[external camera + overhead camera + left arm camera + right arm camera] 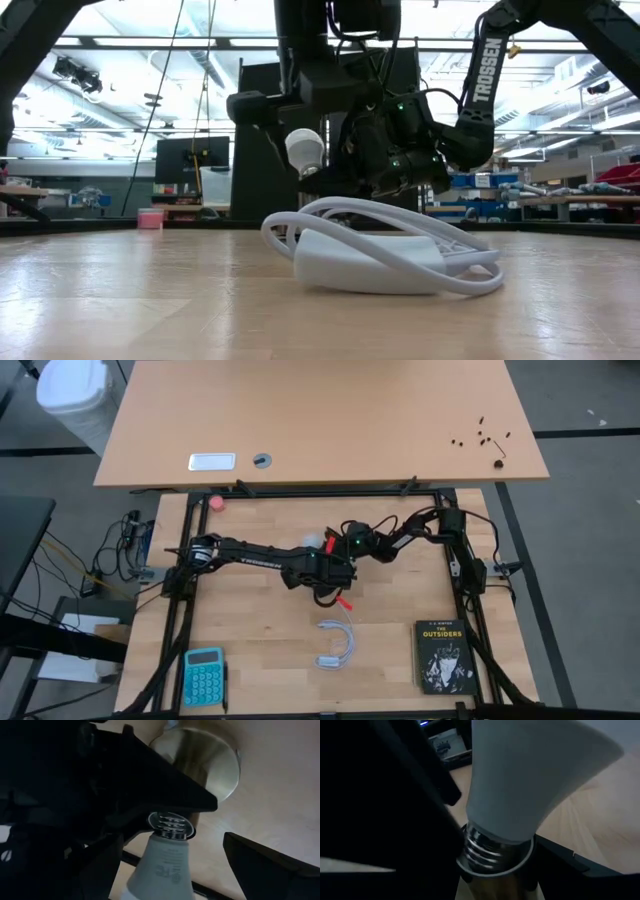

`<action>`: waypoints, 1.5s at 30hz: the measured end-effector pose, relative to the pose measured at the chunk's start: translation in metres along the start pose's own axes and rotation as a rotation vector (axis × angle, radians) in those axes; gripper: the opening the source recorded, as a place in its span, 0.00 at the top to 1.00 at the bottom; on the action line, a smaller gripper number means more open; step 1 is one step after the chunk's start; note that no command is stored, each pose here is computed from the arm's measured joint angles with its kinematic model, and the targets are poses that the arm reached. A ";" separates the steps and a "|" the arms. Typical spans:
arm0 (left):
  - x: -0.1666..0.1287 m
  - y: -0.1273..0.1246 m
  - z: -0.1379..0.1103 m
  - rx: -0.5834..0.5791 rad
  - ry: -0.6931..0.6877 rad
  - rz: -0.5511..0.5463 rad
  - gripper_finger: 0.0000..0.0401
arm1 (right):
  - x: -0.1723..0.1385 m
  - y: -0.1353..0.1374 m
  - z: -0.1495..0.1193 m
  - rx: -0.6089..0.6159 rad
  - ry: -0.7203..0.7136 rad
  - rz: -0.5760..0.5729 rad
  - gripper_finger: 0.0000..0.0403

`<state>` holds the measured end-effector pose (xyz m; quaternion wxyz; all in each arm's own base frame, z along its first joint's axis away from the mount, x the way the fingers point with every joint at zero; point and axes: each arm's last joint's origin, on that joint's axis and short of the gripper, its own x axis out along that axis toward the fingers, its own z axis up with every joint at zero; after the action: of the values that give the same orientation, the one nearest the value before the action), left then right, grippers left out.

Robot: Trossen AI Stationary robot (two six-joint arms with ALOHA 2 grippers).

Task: Screw lightbulb
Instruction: Insert the white lightbulb into the silver lamp

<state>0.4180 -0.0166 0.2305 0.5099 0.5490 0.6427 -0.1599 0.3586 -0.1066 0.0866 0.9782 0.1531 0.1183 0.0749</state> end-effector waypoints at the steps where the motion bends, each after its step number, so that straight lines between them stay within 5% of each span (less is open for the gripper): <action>1: -0.001 0.000 0.001 -0.022 0.001 0.003 0.12 | 0.000 -0.001 0.000 -0.003 -0.001 -0.002 0.44; 29: -0.036 -0.026 0.047 -0.529 -0.108 0.046 0.12 | -0.003 -0.007 -0.001 -0.001 0.017 -0.014 0.44; 45: -0.045 -0.047 0.049 -0.706 -0.017 -0.022 0.12 | -0.003 -0.006 -0.001 -0.011 0.020 -0.004 0.44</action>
<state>0.3956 -0.0946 0.2301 0.6718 0.3307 0.6599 0.0622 0.3557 -0.1124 0.0843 0.9780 0.1465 0.1279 0.0752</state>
